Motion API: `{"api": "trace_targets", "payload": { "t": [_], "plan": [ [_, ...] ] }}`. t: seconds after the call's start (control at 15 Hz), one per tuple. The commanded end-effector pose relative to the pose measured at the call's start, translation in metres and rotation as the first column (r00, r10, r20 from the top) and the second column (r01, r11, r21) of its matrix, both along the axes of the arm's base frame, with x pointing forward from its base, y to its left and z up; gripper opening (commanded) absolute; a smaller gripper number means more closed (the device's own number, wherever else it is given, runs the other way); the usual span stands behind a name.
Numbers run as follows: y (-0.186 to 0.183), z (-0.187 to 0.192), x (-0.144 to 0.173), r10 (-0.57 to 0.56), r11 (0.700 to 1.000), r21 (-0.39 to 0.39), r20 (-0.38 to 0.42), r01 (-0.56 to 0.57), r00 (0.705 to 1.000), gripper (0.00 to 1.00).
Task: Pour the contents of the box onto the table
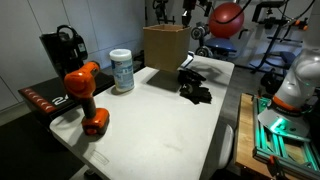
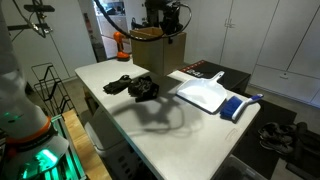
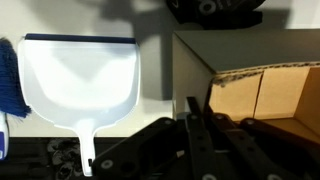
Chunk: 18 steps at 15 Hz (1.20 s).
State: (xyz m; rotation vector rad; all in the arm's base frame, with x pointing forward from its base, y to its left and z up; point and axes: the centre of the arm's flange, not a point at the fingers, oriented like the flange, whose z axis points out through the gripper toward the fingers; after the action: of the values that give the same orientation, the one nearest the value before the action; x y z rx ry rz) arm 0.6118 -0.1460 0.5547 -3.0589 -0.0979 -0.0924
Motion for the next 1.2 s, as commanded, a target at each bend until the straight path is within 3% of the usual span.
{"api": "trace_targets", "payload": {
  "t": [0.0,1.13],
  "plan": [
    [-0.007,-0.008,0.005,0.005,1.000,0.000,0.022,-0.005,1.000,0.01],
    [-0.013,-0.066,0.031,0.017,0.999,-0.034,0.033,-0.016,0.999,0.01]
  ]
}}
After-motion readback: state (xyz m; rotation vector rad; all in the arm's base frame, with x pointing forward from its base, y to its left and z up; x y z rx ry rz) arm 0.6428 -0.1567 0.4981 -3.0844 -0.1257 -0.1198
